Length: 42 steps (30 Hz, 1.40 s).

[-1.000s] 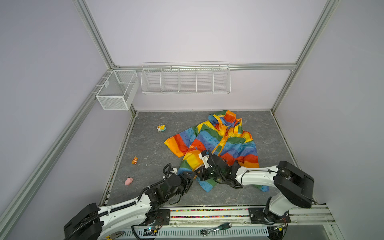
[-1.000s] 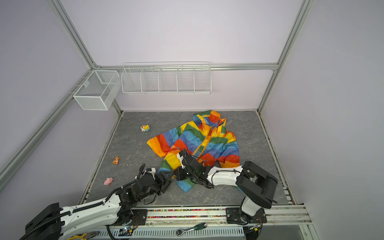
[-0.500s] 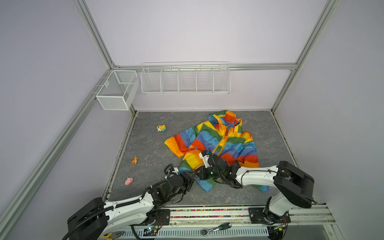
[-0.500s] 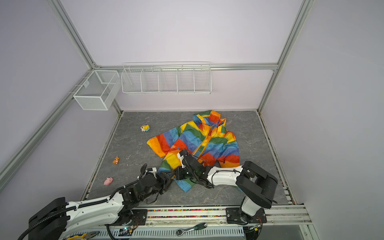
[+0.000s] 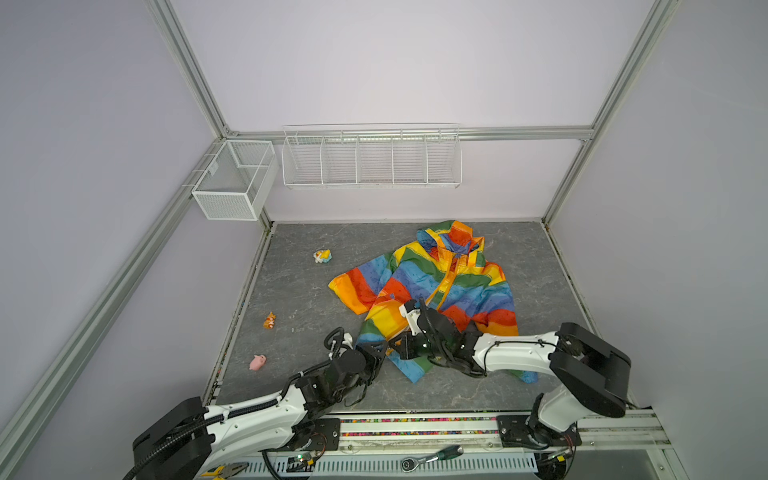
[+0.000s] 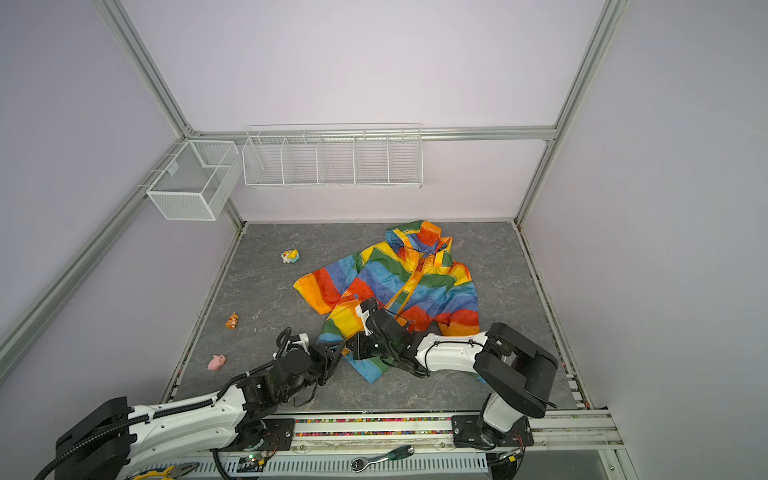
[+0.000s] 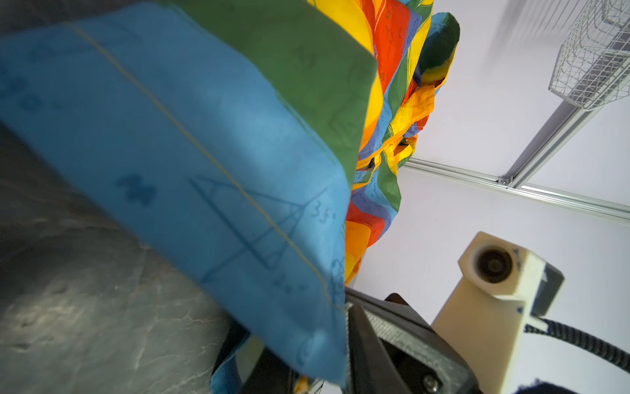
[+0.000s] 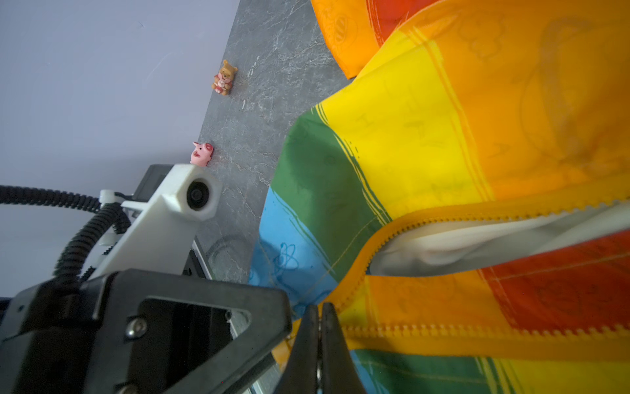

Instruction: Zip up the jacket

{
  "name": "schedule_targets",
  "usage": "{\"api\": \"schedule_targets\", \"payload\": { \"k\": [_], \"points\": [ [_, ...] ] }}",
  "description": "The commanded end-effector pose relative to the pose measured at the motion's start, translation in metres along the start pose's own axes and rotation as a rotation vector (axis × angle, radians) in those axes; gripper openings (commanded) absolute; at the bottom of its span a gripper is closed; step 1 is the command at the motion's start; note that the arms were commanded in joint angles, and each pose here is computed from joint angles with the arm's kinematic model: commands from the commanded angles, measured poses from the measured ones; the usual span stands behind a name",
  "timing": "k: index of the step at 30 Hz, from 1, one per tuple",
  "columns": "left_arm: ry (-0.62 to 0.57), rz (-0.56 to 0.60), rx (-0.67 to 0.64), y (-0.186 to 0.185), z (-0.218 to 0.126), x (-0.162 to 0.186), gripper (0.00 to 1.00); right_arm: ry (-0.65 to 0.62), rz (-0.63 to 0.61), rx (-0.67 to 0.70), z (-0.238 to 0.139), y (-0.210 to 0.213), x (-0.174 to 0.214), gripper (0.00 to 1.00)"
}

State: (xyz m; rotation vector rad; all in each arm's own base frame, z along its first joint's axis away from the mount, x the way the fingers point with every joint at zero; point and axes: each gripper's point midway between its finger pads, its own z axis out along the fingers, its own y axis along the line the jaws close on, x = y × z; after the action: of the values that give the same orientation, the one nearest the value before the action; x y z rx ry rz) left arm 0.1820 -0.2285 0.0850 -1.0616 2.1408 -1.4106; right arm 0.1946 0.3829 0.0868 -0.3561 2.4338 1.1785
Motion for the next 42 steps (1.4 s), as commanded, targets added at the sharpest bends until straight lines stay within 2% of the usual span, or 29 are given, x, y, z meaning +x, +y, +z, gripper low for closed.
{"api": "schedule_targets", "payload": {
  "k": [1, 11, 29, 42],
  "points": [
    [-0.015, -0.011, 0.007, -0.002, 0.001, -0.001, 0.22, -0.014, 0.006, -0.026, -0.006, 0.004, -0.004, 0.06],
    [-0.03, -0.003, -0.003, 0.004, 0.0, -0.006, 0.0, -0.023, -0.013, 0.012, -0.009, -0.004, -0.009, 0.06],
    [-0.006, 0.092, 0.058, -0.022, -0.008, 0.0, 0.0, -0.041, -0.094, 0.235, -0.004, -0.05, -0.027, 0.06],
    [-0.009, 0.278, 0.059, -0.069, -0.014, 0.001, 0.0, -0.095, -0.117, 0.342, -0.033, -0.08, -0.068, 0.06]
  ]
}}
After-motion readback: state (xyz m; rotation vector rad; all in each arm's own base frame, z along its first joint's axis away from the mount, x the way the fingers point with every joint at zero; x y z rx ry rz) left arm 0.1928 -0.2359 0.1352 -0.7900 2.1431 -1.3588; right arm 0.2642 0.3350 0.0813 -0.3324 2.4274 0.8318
